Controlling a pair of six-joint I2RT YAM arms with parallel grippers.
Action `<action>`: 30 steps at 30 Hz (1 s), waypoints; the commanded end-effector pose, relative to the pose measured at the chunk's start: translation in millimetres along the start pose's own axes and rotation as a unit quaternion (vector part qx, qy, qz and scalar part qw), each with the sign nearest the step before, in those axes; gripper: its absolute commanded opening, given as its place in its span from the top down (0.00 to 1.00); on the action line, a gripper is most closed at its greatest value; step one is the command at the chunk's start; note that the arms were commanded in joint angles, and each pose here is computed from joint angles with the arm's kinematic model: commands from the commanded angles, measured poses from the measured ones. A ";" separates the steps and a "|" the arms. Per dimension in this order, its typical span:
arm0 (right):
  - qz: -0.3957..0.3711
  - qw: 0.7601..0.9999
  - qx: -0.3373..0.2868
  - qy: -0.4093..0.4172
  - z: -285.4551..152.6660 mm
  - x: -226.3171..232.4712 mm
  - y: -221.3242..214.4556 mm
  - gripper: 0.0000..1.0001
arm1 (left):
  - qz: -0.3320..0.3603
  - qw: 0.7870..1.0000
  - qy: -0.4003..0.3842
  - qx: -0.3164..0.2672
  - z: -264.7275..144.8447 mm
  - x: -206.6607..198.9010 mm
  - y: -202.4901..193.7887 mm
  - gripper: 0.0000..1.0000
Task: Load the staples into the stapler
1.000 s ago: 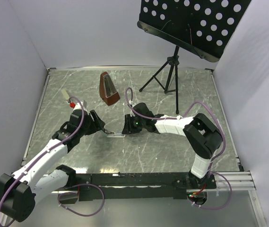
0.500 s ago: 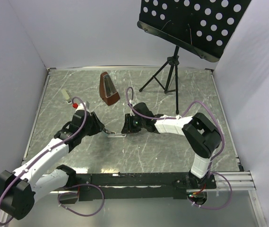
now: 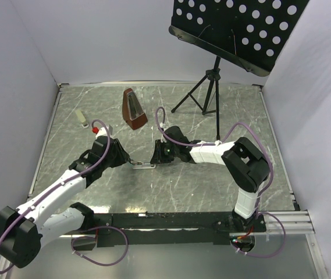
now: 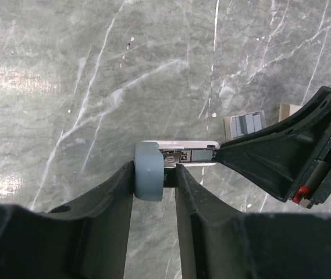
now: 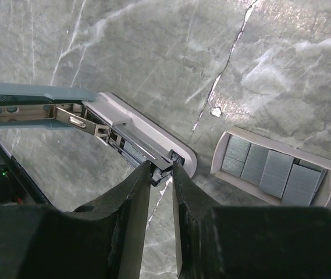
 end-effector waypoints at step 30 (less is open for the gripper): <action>-0.018 0.999 -0.018 0.035 0.4 8.1 8.7 0.74 | 0.054 0.990 -0.086 0.094 19.3 -94.1 -54.7 0.60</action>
Point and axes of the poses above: each gripper's point midway between its finger pads, its own z axis out along the fingers, its own x axis along the line the jaws close on, y = z × x, the point moved 7 cm from there along -z, back along the fingers, and after that the axes turned 2 degrees about -z, right-handed, at the moved point
